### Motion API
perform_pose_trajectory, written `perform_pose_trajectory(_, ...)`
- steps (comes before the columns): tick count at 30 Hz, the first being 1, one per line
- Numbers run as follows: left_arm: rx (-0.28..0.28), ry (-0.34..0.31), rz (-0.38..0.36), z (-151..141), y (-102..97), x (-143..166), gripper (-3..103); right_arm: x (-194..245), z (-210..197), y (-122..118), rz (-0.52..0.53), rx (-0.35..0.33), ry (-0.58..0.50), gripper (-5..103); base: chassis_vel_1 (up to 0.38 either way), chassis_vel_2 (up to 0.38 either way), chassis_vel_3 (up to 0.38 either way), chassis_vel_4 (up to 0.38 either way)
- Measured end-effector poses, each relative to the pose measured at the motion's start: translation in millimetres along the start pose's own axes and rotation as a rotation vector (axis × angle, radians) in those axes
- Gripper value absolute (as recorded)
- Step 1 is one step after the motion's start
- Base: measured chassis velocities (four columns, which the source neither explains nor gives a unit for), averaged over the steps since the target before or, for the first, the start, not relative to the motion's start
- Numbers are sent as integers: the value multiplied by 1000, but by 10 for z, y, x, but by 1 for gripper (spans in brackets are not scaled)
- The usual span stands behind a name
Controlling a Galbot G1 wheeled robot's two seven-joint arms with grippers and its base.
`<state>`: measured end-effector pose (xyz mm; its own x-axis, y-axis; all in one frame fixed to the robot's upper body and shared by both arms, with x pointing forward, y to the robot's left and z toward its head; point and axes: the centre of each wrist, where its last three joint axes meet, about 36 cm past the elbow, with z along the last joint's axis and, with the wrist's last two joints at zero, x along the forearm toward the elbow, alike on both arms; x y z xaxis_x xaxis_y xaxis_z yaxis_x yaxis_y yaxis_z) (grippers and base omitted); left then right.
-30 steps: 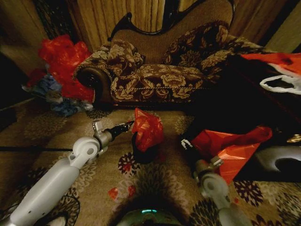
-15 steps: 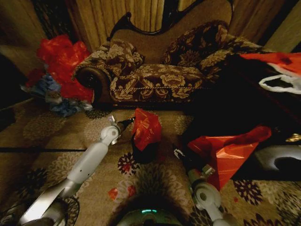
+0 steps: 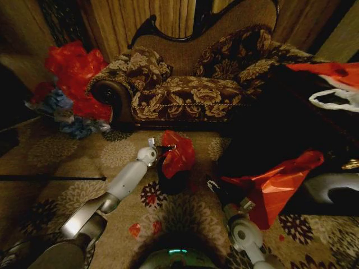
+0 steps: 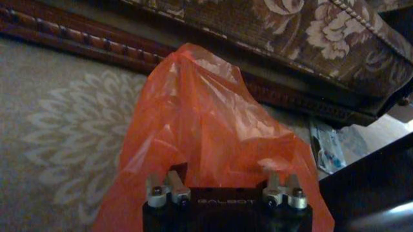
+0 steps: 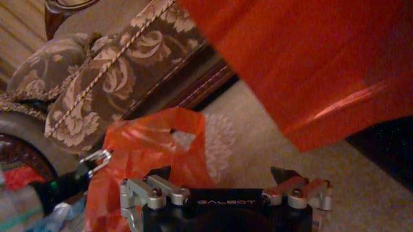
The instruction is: Place a garbage bag over the trash bin.
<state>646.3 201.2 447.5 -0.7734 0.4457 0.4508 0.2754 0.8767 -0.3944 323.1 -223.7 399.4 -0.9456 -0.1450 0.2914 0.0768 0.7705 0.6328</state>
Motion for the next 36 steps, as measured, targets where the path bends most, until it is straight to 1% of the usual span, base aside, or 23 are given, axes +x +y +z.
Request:
perform_pose_trajectory(2,-11,-8,4,54,16,97,62,-8,-9,-19,6,0,-7,100,0,0,0,0)
perform_pose_trajectory(4,-15,-33,11,131,45,200,54,-20,-9,-17,8,-4,-12,100,0,0,0,0)
perform_pose_trajectory(5,-15,-33,11,131,45,200,54,-20,-9,-17,8,-4,-12,100,0,0,0,0)
perform_pose_trajectory(7,-20,-49,25,228,56,300,45,-23,-2,-8,8,-7,-13,100,0,0,0,0)
perform_pose_trajectory(8,-20,-49,25,228,56,300,45,-23,-2,-8,8,-7,-13,100,0,0,0,0)
perform_pose_trajectory(10,-40,-74,37,310,59,392,38,-17,15,-5,8,-6,-12,100,0,0,0,0)
perform_pose_trajectory(11,-53,-98,46,350,67,434,34,-13,23,-7,10,-6,-11,100,0,0,0,0)
perform_pose_trajectory(13,-63,-112,51,369,76,461,34,-10,27,-8,10,-6,-12,100,0,0,0,0)
perform_pose_trajectory(15,-87,-141,62,394,97,526,26,-7,38,-8,11,-5,-14,100,0,0,0,0)
perform_pose_trajectory(16,-91,-146,64,398,105,538,22,-6,41,-9,11,-5,-15,100,0,0,0,0)
perform_pose_trajectory(17,-91,-146,64,398,105,538,22,-6,41,-9,11,-5,-15,100,0,0,0,0)
perform_pose_trajectory(19,-103,-169,74,401,141,568,14,-5,50,-8,13,-5,-16,100,0,0,0,0)
perform_pose_trajectory(20,-103,-175,78,394,152,577,14,-4,51,-8,13,-5,-16,100,0,0,0,0)
perform_pose_trajectory(21,-104,-179,81,390,159,582,10,-4,52,-9,13,-5,-17,100,0,0,0,0)
perform_pose_trajectory(22,-104,-179,81,390,159,582,10,-4,52,-9,13,-5,-17,100,0,0,0,0)
perform_pose_trajectory(24,-103,-194,98,383,182,598,3,-7,54,-18,15,-4,-18,100,0,0,0,0)
perform_pose_trajectory(25,-103,-194,98,383,182,598,3,-7,54,-18,15,-4,-18,100,0,0,0,0)
perform_pose_trajectory(29,-106,-231,125,385,220,641,0,-20,49,-28,17,-3,-19,100,0,0,0,0)
perform_pose_trajectory(31,-140,-281,157,412,282,704,0,-42,46,-34,16,-2,-21,100,0,0,0,0)
perform_pose_trajectory(32,-170,-307,170,432,318,732,0,-52,48,-34,15,-3,-22,100,0,0,0,0)
perform_pose_trajectory(33,-217,-353,197,464,377,774,0,-66,51,-34,14,-4,-22,100,0,0,0,0)
perform_pose_trajectory(34,-217,-353,197,464,377,774,0,-66,51,-34,14,-4,-22,100,0,0,0,0)
perform_pose_trajectory(36,-317,-473,291,535,522,893,0,-106,54,-27,4,-6,-23,100,0,0,0,0)
